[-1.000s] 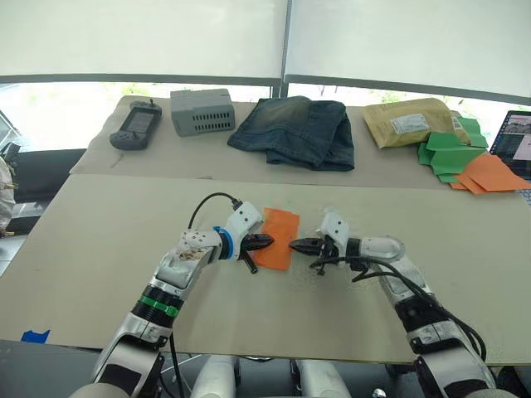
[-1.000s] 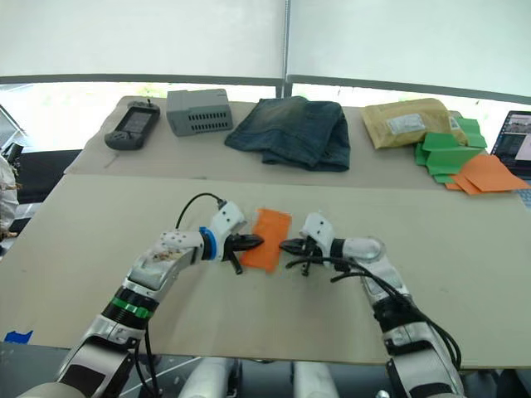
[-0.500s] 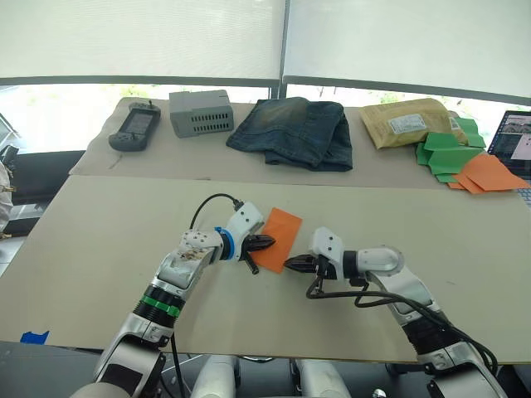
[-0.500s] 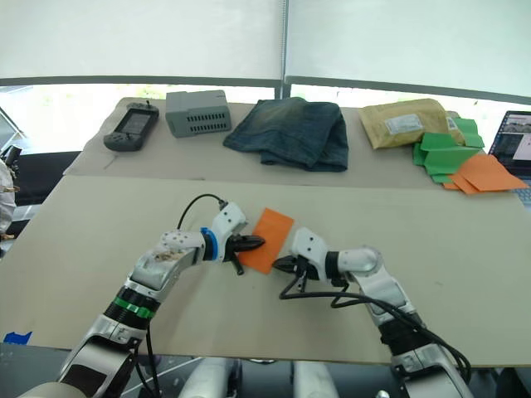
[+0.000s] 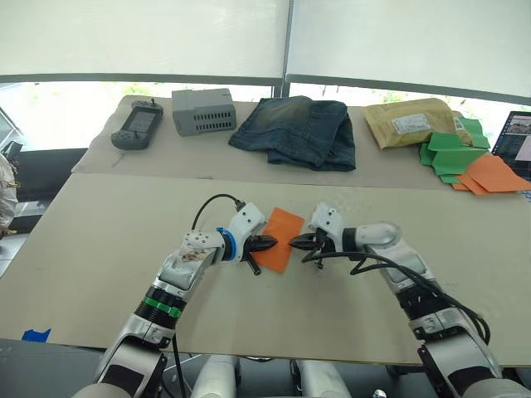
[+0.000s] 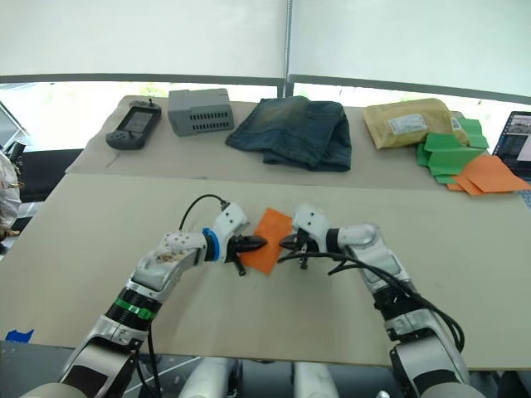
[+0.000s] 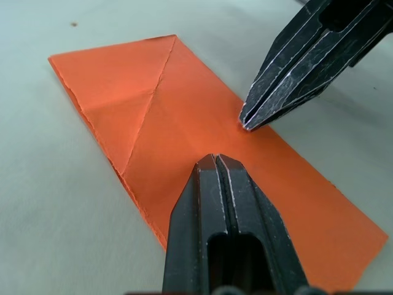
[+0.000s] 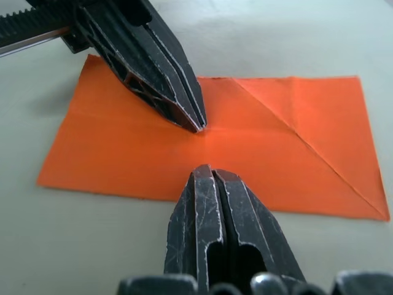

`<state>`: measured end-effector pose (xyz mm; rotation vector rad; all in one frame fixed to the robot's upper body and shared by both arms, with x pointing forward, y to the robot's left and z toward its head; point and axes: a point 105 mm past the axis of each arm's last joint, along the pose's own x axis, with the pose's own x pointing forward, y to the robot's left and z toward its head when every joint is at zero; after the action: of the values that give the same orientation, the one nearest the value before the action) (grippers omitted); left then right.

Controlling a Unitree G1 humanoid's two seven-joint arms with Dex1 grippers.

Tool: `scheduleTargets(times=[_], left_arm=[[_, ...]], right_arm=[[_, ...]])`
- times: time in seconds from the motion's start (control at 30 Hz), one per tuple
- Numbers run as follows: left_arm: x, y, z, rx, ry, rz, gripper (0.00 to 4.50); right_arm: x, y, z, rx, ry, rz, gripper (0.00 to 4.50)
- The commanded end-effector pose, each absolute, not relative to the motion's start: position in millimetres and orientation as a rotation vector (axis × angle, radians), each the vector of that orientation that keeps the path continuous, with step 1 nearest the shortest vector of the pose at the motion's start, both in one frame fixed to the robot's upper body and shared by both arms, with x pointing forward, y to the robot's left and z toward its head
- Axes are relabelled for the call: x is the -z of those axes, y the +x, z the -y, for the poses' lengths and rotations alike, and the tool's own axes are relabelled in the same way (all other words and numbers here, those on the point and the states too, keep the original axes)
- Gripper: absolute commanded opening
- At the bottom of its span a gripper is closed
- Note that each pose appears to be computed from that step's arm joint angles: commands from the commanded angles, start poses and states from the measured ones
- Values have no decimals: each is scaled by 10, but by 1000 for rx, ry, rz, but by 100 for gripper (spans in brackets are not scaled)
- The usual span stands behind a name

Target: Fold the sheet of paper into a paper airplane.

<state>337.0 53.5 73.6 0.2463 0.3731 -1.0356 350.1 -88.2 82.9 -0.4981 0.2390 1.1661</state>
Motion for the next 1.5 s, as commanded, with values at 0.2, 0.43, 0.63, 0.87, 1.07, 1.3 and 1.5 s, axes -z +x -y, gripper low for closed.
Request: scheduleTargets(times=[0.2, 0.43, 0.63, 0.87, 1.07, 1.3, 1.5], left_arm=[[-564, 3295, -507, 1042, 258, -437, 0], [-560, 3281, -477, 1049, 254, -439, 0], [-543, 3264, -463, 1054, 250, -445, 0], [-674, 3264, -504, 1064, 194, -419, 0], [-1099, 3313, -687, 1023, 39, -347, 0], [-1497, 3310, -959, 978, -61, -284, 0], [-1351, 3365, -1243, 875, 15, -334, 0]], right_arm=[[-700, 3153, 767, -1339, -420, -268, 4], [-673, 2975, 695, -1385, -352, -266, 4], [-566, 2786, 598, -1418, -348, -313, 4], [-933, 2880, 710, -1345, -254, -232, 4], [-1342, 2847, 865, -1299, -209, -190, 4], [-1475, 2904, 857, -1239, -309, -178, 4], [-1606, 3004, 859, -1174, -315, -139, 4]])
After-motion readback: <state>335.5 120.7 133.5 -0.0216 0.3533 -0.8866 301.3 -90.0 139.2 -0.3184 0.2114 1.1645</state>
